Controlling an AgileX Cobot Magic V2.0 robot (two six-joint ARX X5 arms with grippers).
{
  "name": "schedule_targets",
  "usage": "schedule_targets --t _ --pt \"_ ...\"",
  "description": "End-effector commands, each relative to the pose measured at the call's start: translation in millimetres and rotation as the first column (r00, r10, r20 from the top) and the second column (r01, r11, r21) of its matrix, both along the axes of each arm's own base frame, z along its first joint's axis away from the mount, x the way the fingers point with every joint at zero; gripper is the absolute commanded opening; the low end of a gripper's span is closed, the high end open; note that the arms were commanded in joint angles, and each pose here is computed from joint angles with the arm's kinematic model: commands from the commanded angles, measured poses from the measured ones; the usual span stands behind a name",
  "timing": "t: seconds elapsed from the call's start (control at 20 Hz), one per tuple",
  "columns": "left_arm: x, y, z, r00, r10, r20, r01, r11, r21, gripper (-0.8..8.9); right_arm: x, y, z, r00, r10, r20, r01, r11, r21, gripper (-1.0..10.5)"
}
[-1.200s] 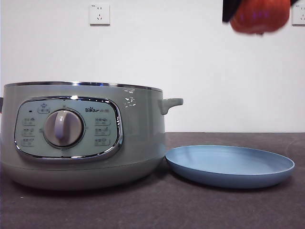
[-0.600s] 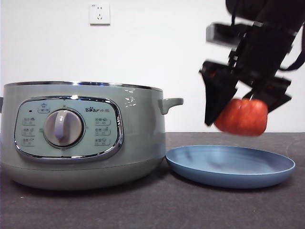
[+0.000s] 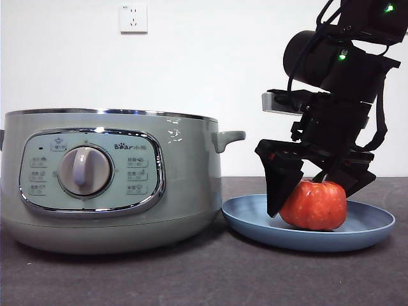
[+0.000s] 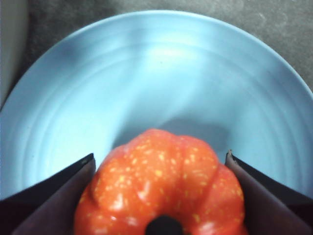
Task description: Take the pumpkin out from the steamer,put the pumpkin in the blue plate,close the lid
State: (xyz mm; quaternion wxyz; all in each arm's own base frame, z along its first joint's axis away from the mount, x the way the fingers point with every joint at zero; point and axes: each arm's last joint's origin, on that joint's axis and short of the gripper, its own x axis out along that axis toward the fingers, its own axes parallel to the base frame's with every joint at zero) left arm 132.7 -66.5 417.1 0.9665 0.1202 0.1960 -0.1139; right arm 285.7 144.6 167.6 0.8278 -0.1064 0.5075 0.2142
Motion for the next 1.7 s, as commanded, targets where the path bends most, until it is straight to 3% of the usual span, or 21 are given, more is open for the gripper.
schedule_targets --t 0.05,0.35,0.75,1.0,1.25,1.7 --pt "-2 1 9 0.998 0.002 0.064 0.0 1.0 -0.03 -0.08 0 0 -6 1.0 -0.009 -0.018 0.009 1.0 -0.004 5.7" --pt "-2 1 9 0.998 -0.001 0.063 0.003 0.999 -0.032 -0.09 -1 -1 1 0.999 -0.028 -0.015 0.028 1.0 0.011 5.7" --pt "30 -23 -3 0.989 -0.143 -0.023 0.141 0.986 -0.088 -0.08 -32 -16 76 0.991 -0.05 0.127 0.037 0.994 0.099 5.7" --pt "64 -44 -24 0.978 -0.176 -0.113 0.166 0.982 -0.09 -0.09 -68 -34 134 0.943 -0.082 0.322 0.012 0.977 0.214 5.7" --pt "78 -53 -46 0.975 -0.183 -0.123 0.167 0.977 -0.13 -0.09 -104 -52 170 0.895 -0.158 0.417 0.013 0.944 0.33 5.7" --pt "85 -58 -78 0.973 -0.186 -0.137 0.16 0.971 -0.179 -0.09 -143 -72 190 0.861 -0.184 0.473 -0.008 0.927 0.375 5.7"
